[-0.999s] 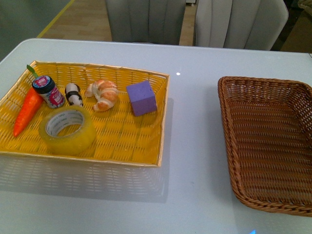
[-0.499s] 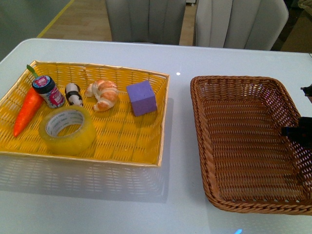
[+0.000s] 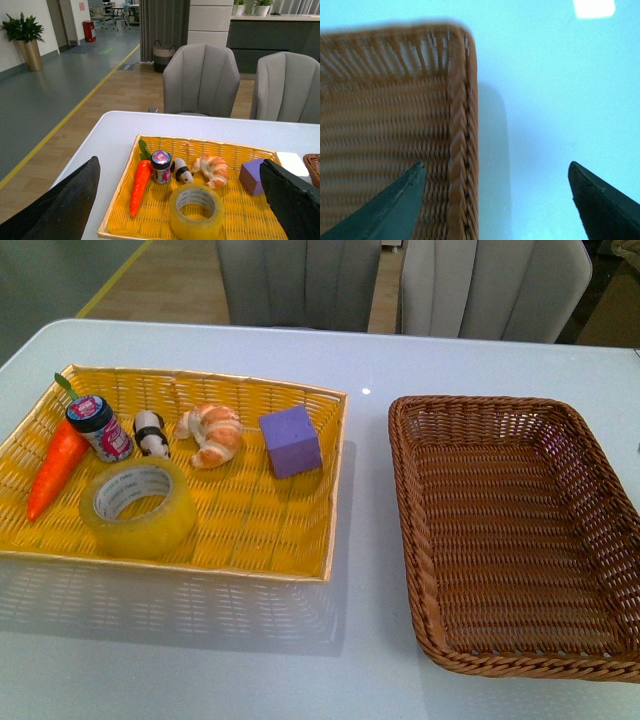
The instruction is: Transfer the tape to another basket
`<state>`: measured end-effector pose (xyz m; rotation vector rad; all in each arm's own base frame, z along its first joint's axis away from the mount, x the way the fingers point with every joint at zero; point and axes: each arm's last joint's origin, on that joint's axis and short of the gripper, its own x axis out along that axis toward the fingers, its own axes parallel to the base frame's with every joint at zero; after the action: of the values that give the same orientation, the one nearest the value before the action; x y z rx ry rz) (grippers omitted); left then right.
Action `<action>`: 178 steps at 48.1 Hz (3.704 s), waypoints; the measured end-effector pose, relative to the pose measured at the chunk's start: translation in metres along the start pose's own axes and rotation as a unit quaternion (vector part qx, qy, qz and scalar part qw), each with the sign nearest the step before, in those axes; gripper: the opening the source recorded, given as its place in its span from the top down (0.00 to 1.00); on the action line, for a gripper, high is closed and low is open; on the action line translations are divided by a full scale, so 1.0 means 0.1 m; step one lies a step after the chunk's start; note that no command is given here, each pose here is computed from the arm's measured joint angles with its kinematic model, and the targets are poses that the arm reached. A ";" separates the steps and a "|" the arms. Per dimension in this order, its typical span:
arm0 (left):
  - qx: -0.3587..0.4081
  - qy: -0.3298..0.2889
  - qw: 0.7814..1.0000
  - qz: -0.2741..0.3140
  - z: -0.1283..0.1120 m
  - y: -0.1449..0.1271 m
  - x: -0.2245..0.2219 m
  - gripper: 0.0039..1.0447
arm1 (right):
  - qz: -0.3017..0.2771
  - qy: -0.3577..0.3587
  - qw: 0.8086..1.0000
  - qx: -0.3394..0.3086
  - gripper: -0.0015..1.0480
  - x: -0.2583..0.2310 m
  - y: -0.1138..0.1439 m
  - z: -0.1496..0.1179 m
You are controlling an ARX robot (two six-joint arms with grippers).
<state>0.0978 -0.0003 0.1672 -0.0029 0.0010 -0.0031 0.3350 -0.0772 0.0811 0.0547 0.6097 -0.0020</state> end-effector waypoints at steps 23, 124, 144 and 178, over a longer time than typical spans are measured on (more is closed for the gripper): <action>0.000 0.000 1.000 0.000 0.00 0.00 0.00 0.08 | -0.003 -0.296 0.955 -0.032 0.56 -1.30 0.39 0.06; 0.000 0.000 1.000 0.000 0.00 0.00 0.00 0.08 | -0.002 -0.297 0.954 -0.031 0.98 -2.42 0.77 -0.67; 0.000 0.000 1.000 0.000 0.00 0.00 0.00 0.08 | -0.001 -0.309 0.951 -0.031 0.90 -2.46 0.77 -0.67; -0.101 0.240 0.966 -0.009 -0.22 0.09 0.74 0.08 | -0.001 -0.309 0.951 -0.031 0.09 -2.46 0.77 -0.67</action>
<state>0.1718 0.0081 0.1452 -0.2060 0.4861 -0.0217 0.0966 -0.0002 0.1709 -0.0082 -0.0185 -0.0020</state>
